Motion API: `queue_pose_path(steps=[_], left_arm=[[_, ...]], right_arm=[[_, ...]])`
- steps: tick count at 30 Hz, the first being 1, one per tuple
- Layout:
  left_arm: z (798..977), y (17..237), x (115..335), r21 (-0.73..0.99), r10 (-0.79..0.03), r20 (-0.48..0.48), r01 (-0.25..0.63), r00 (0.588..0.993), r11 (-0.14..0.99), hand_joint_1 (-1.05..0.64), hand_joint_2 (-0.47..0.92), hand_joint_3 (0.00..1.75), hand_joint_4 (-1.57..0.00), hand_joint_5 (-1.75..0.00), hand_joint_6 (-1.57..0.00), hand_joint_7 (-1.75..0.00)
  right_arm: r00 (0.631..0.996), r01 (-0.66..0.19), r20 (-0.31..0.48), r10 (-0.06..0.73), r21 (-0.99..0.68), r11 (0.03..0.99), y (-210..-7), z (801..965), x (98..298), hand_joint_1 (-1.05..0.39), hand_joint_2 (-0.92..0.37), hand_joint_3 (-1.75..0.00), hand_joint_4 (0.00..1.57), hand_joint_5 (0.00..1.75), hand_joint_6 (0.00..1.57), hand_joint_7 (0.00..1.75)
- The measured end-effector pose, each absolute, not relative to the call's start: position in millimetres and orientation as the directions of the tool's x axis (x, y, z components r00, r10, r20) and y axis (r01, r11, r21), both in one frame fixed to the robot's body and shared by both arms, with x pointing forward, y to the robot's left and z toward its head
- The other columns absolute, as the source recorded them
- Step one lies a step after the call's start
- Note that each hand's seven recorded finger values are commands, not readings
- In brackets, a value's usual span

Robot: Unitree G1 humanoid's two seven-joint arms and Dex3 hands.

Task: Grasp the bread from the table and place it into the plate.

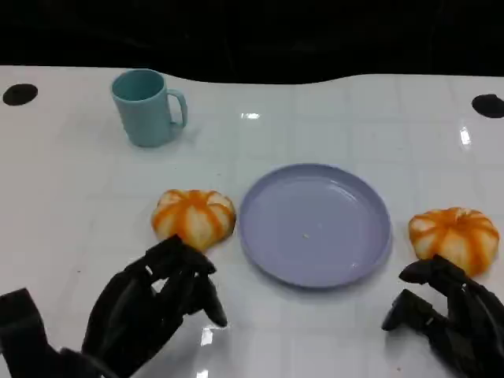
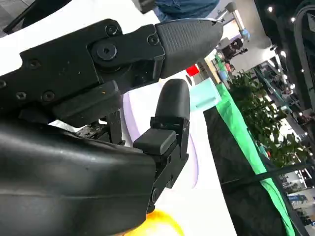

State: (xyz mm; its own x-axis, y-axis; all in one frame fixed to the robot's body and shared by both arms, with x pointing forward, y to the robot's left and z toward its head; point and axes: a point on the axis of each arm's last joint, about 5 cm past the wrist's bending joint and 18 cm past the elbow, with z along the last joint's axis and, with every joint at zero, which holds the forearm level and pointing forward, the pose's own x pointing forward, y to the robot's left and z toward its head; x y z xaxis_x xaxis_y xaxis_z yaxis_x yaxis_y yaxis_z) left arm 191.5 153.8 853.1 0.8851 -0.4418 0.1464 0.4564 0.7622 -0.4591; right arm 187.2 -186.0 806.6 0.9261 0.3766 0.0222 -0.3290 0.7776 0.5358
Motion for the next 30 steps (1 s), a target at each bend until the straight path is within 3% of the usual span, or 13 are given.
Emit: queue_pose_path(steps=[4, 7, 8, 12, 17, 18, 20, 23, 26, 30], left_arm=[[868.6, 157, 198, -0.291, -0.416, 0.124, 0.434, 0.901, 0.853, -0.53, 0.92, 0.32, -0.48, -1.10, -0.61, -0.32], [881.2, 162, 204, -0.080, -0.409, 0.166, 0.426, 0.897, 0.901, -0.52, 0.92, 0.31, -0.45, -1.06, -0.58, -0.28], [884.0, 163, 205, -0.035, -0.409, 0.181, 0.422, 0.894, 0.906, -0.54, 0.92, 0.26, -0.39, -0.97, -0.56, -0.22], [894.4, 165, 211, 0.198, -0.421, 0.180, 0.387, 0.889, 0.901, -0.55, 0.92, 0.22, -0.36, -0.89, -0.56, -0.17], [896.4, 165, 211, 0.243, -0.421, 0.188, 0.373, 0.887, 0.895, -0.55, 0.92, 0.22, -0.36, -0.88, -0.57, -0.15], [896.5, 165, 211, 0.244, -0.422, 0.190, 0.374, 0.886, 0.895, -0.54, 0.90, 0.21, -0.30, -0.84, -0.52, -0.13], [897.5, 164, 212, 0.295, -0.420, 0.180, 0.359, 0.889, 0.886, -0.52, 0.89, 0.07, -0.21, -0.51, -0.39, -0.04], [903.9, 163, 217, 0.580, -0.451, 0.105, 0.314, 0.886, 0.752, -0.52, 0.89, 0.01, -0.16, -0.30, -0.32, 0.00], [915.9, 163, 226, 0.826, -0.480, 0.057, 0.228, 0.876, 0.516, -0.54, 0.90, 0.01, -0.06, -0.21, -0.22, 0.00], [930.2, 161, 237, 0.927, -0.479, -0.001, 0.181, 0.878, 0.328, -0.53, 0.85, 0.00, 0.00, -0.05, -0.14, 0.00]], right_arm=[[0.926, -0.329, 0.023, 0.377, 0.537, 0.777, -186, 806.6, 187, -0.51, -0.92, -0.23, 0.67, 1.46, 0.63, 1.09], [0.925, -0.330, 0.024, 0.379, 0.544, 0.771, -186, 806.4, 187, -0.51, -0.92, -0.24, 0.67, 1.46, 0.63, 1.08], [0.925, -0.330, 0.025, 0.379, 0.547, 0.770, -186, 806.3, 187, -0.51, -0.92, -0.23, 0.67, 1.46, 0.63, 1.08], [0.925, -0.330, 0.025, 0.379, 0.548, 0.769, -187, 806.3, 187, -0.51, -0.92, -0.23, 0.68, 1.45, 0.64, 1.07], [0.925, -0.330, 0.025, 0.379, 0.548, 0.769, -187, 806.3, 187, -0.51, -0.92, -0.23, 0.68, 1.45, 0.65, 1.06], [0.925, -0.330, 0.025, 0.379, 0.548, 0.769, -187, 806.3, 187, -0.51, -0.92, -0.23, 0.68, 1.45, 0.65, 1.06], [0.925, -0.329, 0.025, 0.378, 0.548, 0.769, -187, 806.3, 187, -0.51, -0.92, -0.22, 0.69, 1.47, 0.64, 1.10], [0.925, -0.329, 0.027, 0.378, 0.550, 0.767, -185, 806.3, 187, -0.51, -0.92, -0.22, 0.69, 1.48, 0.64, 1.12], [0.927, -0.326, 0.025, 0.375, 0.552, 0.767, -185, 806.5, 187, -0.51, -0.92, -0.22, 0.69, 1.47, 0.63, 1.12], [0.929, -0.320, 0.024, 0.369, 0.553, 0.769, -185, 807.0, 187, -0.51, -0.92, -0.22, 0.69, 1.46, 0.62, 1.12]])
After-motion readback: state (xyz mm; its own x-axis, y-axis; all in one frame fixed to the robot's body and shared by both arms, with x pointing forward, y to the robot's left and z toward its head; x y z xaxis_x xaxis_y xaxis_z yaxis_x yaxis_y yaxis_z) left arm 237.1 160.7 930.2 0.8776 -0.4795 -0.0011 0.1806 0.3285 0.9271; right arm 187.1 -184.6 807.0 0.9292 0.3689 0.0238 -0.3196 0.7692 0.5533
